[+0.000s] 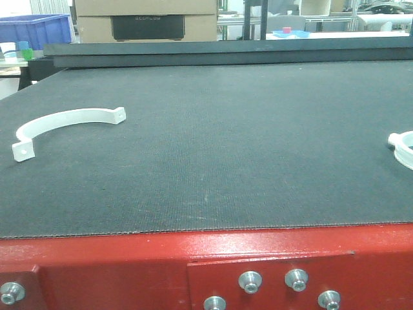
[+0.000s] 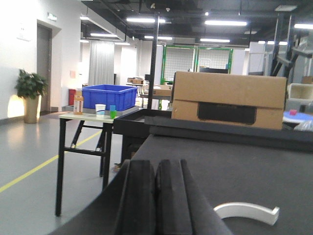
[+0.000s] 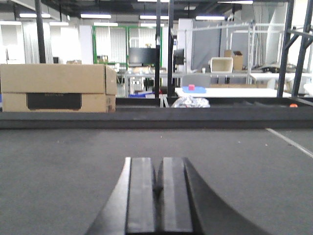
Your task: Grab PVC pipe and place in blue bin
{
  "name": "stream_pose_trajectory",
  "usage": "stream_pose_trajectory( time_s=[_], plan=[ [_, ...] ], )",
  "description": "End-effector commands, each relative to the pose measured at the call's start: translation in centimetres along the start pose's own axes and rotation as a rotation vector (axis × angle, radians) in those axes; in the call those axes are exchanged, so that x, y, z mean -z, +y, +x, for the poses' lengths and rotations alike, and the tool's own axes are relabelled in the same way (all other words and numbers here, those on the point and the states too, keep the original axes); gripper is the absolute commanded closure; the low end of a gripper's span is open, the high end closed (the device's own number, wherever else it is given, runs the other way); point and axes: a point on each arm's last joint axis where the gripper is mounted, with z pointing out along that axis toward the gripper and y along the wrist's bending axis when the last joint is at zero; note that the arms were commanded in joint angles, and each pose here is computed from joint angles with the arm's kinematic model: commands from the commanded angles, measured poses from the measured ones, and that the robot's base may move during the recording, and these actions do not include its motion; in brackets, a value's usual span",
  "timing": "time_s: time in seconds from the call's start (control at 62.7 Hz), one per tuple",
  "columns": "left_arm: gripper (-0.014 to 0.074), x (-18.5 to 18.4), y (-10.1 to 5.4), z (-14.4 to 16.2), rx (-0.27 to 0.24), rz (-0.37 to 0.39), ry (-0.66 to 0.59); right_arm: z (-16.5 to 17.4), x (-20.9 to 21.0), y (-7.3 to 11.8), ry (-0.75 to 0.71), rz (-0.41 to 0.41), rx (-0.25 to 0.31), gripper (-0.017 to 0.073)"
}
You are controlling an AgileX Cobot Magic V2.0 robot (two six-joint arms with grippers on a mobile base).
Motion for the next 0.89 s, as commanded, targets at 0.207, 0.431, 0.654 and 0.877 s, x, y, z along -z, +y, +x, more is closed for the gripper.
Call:
stream_pose_trajectory(
  time_s=[0.207,0.431,0.654,0.877],
  plan=[
    [0.0704,-1.5,-0.7,-6.2,0.055,0.031,0.046,-3.0,-6.1,0.1,0.395,0.011,0.008,0.0722],
    [0.0704,-7.3,-0.9,-7.2,0.046,0.019,0.248,-3.0,-11.8,0.1,0.732,0.015,0.005,0.0722],
    [0.0704,-14.8,-1.3,-6.4,0.052,0.023,0.517,-1.6,-15.6,0.2,0.788,0.007,-0.039,0.0722],
    [0.0704,-19.7,-1.4,-5.8,0.048,0.021,0.582,-2.1,-16.6,0.3,0.681,0.004,-0.068,0.0722]
  ],
)
